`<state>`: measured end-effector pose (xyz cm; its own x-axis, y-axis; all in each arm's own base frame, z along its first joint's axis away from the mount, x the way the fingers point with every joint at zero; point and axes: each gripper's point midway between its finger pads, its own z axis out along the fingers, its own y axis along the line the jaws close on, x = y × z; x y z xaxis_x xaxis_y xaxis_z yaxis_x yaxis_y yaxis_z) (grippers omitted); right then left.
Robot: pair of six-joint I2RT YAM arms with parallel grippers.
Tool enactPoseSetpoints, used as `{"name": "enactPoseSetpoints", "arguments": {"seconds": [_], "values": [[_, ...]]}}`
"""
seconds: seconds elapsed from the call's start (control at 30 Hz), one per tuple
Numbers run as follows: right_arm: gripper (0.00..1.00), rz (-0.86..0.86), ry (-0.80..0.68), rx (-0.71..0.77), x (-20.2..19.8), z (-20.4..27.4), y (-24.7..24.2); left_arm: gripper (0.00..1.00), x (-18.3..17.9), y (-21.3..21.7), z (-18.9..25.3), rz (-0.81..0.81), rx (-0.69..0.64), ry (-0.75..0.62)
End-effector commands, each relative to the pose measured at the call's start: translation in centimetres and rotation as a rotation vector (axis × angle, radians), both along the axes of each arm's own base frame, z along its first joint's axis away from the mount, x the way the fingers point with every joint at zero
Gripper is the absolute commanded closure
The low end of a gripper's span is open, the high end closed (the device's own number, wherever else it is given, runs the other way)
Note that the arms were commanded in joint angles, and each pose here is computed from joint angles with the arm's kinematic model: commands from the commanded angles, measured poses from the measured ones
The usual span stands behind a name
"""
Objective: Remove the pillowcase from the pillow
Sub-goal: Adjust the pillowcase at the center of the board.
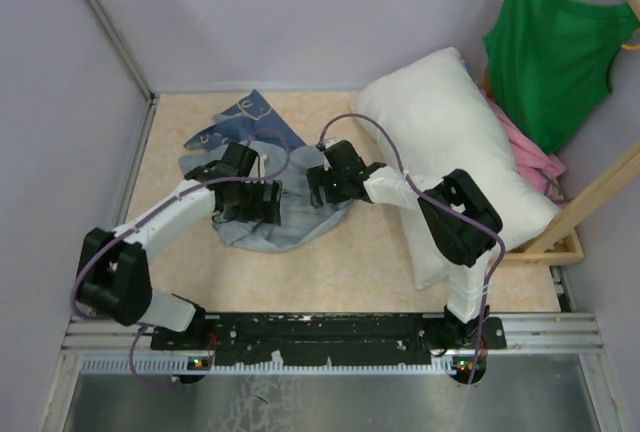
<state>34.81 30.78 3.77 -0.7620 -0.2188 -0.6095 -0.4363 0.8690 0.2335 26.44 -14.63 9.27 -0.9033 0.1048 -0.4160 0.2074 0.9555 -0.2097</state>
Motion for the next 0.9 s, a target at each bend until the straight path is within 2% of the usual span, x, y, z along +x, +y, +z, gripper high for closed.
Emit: {"name": "enactPoseSetpoints", "arguments": {"seconds": [0.0,0.07,0.13,0.17,0.33,0.37,0.4,0.53,0.7,0.8,0.87], "values": [[0.2,-0.004,-0.01,-0.007,0.4,0.5,0.0,0.0,2.2,-0.1,-2.3,0.068,0.11,-0.016],[0.23,-0.001,-0.003,0.004,0.0,0.6,0.0,0.0,3.2,0.9,-3.1,0.104,0.181,-0.027],[0.3,-0.008,-0.003,0.006,-0.3,0.7,-0.3,0.1,4.0,2.1,-4.0,0.137,0.261,-0.028],[0.35,-0.018,-0.004,0.007,-0.5,0.8,-0.5,0.18,4.4,2.7,-4.6,0.147,0.303,-0.024],[0.96,-0.039,0.02,0.066,-1.3,2.0,-1.7,0.78,6.2,5.4,-5.2,0.19,0.44,0.0],[1.0,-0.029,0.039,0.094,-1.8,2.5,-1.8,0.9,6.6,5.8,-4.6,0.197,0.449,-0.006],[1.0,-0.019,0.043,0.115,-2.1,3.2,-2.0,0.98,7.0,6.1,-3.8,0.206,0.45,-0.018],[1.0,0.075,0.012,0.173,-4.5,7.6,-2.3,1.0,6.9,5.9,1.2,0.188,0.399,-0.066],[1.0,0.128,0.021,0.229,-7.9,11.3,-3.3,1.0,4.1,5.5,6.0,0.156,0.324,-0.048],[1.0,0.097,-0.015,0.244,-8.0,13.7,-4.0,0.99,3.6,6.9,7.8,0.198,0.355,-0.098],[1.0,0.041,-0.042,0.256,-6.3,15.0,-4.7,0.96,4.9,8.5,8.0,0.223,0.42,-0.141]]}}
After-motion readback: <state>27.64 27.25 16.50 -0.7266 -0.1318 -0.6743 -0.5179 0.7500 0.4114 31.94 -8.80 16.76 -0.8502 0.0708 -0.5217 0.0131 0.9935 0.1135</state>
